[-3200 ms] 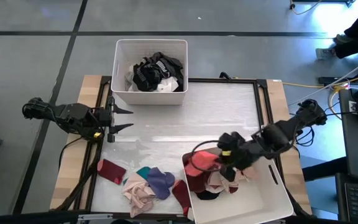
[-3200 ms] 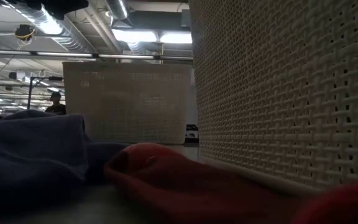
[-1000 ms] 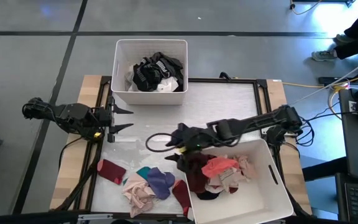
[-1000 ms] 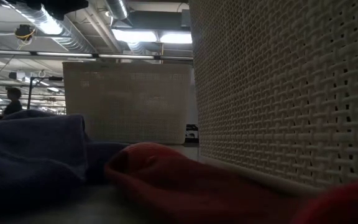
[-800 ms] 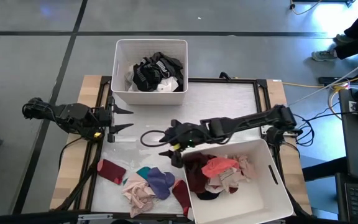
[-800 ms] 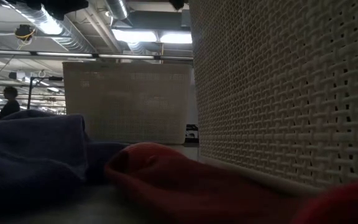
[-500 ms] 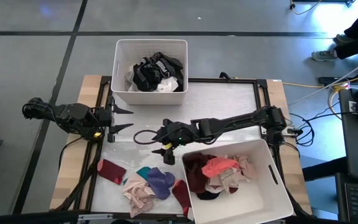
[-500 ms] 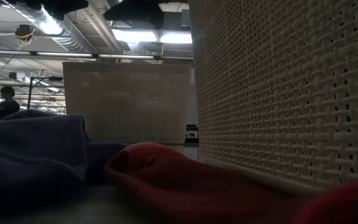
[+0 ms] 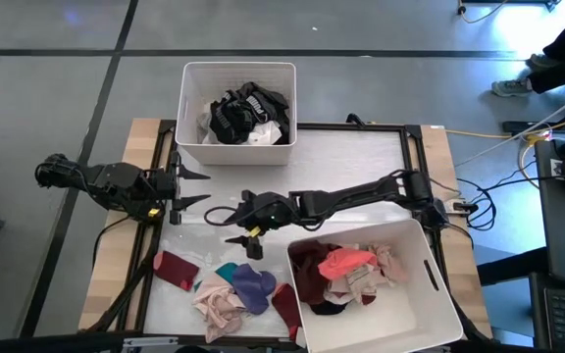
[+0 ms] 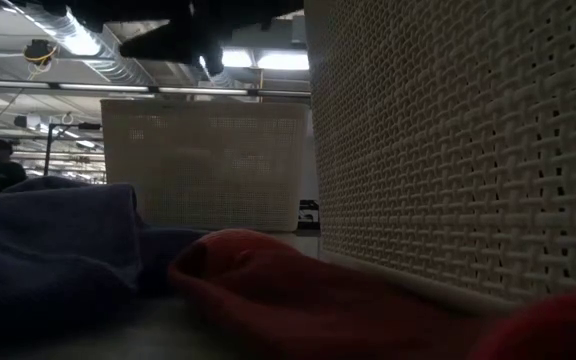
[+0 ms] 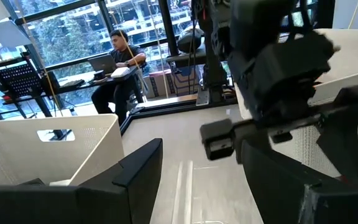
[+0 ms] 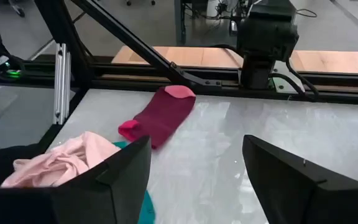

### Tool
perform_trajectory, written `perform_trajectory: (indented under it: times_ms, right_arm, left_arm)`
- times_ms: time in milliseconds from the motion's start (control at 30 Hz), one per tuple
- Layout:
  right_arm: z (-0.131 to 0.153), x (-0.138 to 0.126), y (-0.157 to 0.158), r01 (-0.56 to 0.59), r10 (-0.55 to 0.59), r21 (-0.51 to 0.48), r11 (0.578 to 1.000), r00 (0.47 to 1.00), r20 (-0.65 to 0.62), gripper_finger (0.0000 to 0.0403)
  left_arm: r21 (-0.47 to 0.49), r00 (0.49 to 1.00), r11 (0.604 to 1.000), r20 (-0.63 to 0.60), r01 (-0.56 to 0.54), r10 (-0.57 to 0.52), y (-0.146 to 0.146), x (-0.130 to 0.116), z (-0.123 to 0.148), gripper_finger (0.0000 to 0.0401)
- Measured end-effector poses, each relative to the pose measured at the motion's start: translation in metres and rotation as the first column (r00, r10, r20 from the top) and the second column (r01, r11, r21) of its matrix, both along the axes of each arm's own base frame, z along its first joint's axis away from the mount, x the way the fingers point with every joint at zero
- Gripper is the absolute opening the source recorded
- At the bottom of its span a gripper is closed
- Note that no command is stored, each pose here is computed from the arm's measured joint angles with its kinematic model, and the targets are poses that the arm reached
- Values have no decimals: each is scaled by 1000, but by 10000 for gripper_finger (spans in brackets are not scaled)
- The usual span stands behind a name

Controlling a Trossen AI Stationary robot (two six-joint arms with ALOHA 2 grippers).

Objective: Sort clothes

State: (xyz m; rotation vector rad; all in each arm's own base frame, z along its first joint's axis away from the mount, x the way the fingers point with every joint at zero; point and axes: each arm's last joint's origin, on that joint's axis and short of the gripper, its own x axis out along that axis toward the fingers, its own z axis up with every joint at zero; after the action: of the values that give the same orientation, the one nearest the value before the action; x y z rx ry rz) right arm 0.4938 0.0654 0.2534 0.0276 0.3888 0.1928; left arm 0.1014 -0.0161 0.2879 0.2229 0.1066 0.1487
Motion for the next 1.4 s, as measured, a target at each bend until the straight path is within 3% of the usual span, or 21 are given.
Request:
perform_trajectory:
  times_ms: [200, 800, 1067, 1200, 1400]
  right_arm:
    - [-26, 13, -12, -31, 31, 29, 999, 1000, 2, 255]
    - [-81, 30, 17, -274, 266, 131, 953, 961, 77, 255]
    - [-104, 36, 20, -305, 289, 137, 942, 949, 125, 255]
    - [-117, 37, 20, -303, 291, 186, 935, 952, 94, 255]
    - [-112, 39, 22, -334, 312, 184, 924, 940, 140, 255]
  left_arm:
    - [2, 1000, 1000, -1, 0, 0, 0, 0, 0, 210]
    - [2, 1000, 1000, -1, 0, 0, 0, 0, 0, 210]
    - [3, 1000, 1000, -1, 0, 0, 0, 0, 0, 210]
    - [1, 1000, 1000, -1, 0, 0, 0, 0, 0, 210]
    - [-18, 1000, 1000, 2, -2, 2, 0, 0, 0, 210]
